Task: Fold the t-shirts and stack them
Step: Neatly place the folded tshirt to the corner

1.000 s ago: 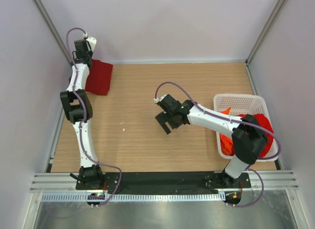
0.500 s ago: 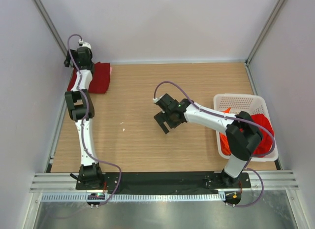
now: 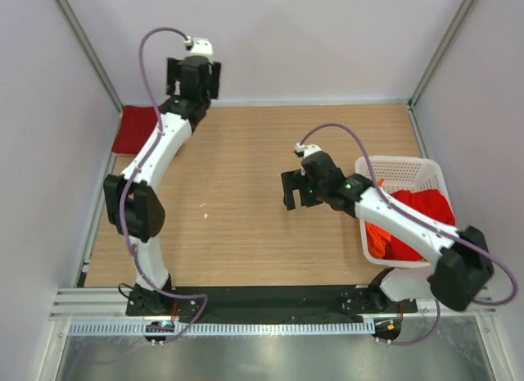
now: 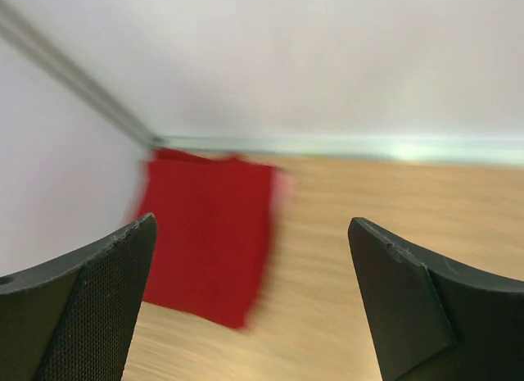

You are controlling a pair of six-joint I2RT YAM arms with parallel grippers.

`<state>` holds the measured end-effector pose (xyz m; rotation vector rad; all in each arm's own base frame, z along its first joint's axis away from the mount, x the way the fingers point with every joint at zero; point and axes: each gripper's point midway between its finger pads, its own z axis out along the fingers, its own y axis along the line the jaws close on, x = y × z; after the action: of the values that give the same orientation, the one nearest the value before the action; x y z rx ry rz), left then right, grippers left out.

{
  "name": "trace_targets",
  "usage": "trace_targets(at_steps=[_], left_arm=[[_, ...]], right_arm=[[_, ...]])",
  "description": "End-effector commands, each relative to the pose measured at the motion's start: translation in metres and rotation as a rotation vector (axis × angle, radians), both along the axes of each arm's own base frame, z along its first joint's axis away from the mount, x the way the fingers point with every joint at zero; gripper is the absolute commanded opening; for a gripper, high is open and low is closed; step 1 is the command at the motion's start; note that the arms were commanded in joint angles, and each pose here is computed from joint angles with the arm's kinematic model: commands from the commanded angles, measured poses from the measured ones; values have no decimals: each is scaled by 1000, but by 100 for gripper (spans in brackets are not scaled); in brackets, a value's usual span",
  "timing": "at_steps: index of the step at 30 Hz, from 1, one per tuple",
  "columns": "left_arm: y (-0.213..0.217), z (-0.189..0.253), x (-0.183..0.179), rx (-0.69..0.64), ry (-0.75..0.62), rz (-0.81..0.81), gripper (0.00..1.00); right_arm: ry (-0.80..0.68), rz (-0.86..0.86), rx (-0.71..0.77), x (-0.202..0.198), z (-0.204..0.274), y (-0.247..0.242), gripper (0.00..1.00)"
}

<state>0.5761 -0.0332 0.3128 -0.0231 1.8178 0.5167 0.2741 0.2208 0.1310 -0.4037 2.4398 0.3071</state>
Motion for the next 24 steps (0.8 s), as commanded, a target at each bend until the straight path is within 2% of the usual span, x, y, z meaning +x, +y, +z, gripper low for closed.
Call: trace_targets(at_steps=[1,2,3,4,5,6,7,9,10,11,13,14,17,24], left_arm=[[-71,-30,-63,-291,130,-108,100],[-90,-34,-77,-350,146,-141,100],[-116,-45,-111,-427,181,-193,100],[-133,-52,-130,-441,201,-234,100],[-140,-55,-148,-445,193,-242,100],[-151,-60,-166,-488,202,-260,100],[-166,-73,-205,-519,239,-315,100],[-184,-84,-242,-650,265,-338,100],[-177,-97,-270,-681,273,-345,100],[-189,-101,-293,-705,283,-389,100],[-184,-105,-317,-809,240,-370,100],[-174,-115,-339,-855,236,-381,100],[-163,-122,-368,-1081,186,-413,100],[-134,-127,-403,-1427,39,-475,100]], right_arm=[[-108,-45,250,-6,39,15,99],[-89,-65,271,-15,29,10,99],[-130,-78,324,-18,43,6,100],[-148,-90,358,-20,47,5,100],[-112,-111,377,-29,33,2,100],[-122,-119,424,-35,39,0,100],[-124,-126,465,-37,41,2,100],[-46,-200,538,-50,20,-1,100],[-67,-217,613,-51,29,1,100],[-34,-240,621,-59,7,-3,100],[-52,-256,715,-62,11,-2,100],[-30,-270,704,-68,-4,-7,100],[-18,-354,690,-72,-18,-22,100],[-2,-430,734,-85,-32,-38,100]])
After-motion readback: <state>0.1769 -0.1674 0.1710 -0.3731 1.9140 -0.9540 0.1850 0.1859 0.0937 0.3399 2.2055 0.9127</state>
